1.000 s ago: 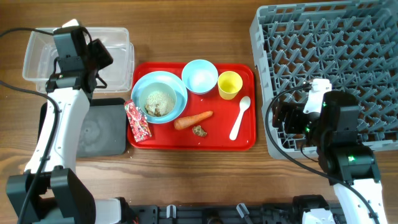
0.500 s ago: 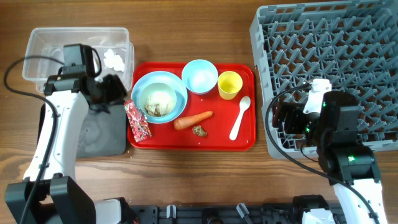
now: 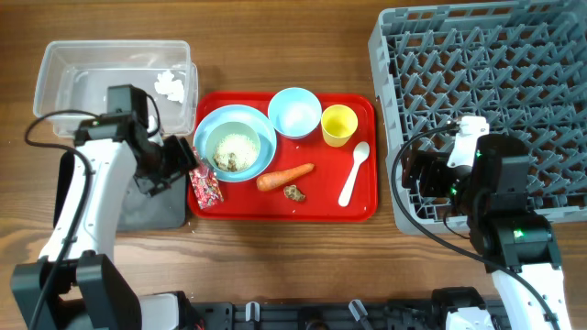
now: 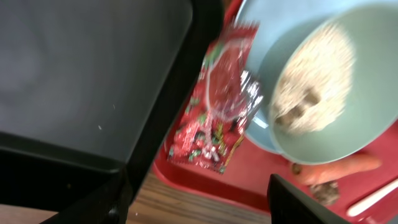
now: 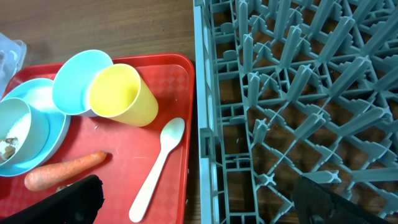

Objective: Sort waste into correct bins and load items into the dishwasher rack
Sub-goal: 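Grasp the red snack wrapper on the tray with the left gripper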

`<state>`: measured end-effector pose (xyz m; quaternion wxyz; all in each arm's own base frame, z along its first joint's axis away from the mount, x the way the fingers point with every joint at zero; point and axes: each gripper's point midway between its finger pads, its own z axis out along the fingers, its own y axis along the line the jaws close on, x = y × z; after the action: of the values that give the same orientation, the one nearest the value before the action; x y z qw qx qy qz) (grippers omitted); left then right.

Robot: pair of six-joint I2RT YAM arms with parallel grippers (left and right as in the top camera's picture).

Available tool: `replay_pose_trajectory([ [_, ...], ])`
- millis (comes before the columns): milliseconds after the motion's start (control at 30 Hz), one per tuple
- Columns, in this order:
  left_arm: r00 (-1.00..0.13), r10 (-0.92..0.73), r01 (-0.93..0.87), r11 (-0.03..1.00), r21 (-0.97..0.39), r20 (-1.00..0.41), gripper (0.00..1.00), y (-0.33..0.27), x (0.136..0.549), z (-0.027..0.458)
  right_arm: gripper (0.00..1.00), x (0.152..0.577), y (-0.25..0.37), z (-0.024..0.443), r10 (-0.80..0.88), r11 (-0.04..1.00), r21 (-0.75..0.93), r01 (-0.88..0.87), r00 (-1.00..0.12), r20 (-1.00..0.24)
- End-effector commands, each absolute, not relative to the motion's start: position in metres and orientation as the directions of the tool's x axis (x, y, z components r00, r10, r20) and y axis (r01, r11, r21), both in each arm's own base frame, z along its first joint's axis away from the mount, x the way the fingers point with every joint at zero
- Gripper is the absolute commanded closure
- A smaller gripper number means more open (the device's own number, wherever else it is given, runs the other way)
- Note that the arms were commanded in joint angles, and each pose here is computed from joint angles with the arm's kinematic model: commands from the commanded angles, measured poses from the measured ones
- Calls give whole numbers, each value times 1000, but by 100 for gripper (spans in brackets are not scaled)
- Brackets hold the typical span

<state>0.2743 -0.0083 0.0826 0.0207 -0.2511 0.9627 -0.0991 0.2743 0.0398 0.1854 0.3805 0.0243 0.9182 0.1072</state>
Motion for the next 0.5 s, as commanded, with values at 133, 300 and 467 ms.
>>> replay_pose_trajectory([
  [133, -930, -366, -362, 908, -211, 23, 28, -49, 259, 60, 0, 278, 38, 199, 117, 979, 199, -43, -683, -721],
  [300, -954, -296, -292, 952, -95, -37, 26, -51, 255, 46, 0, 278, 38, 199, 116, 979, 199, -43, -684, -720],
  [467, -955, -282, -280, 959, -41, -90, 25, -50, 259, 33, 0, 278, 38, 198, 117, 979, 199, -43, -684, -720],
])
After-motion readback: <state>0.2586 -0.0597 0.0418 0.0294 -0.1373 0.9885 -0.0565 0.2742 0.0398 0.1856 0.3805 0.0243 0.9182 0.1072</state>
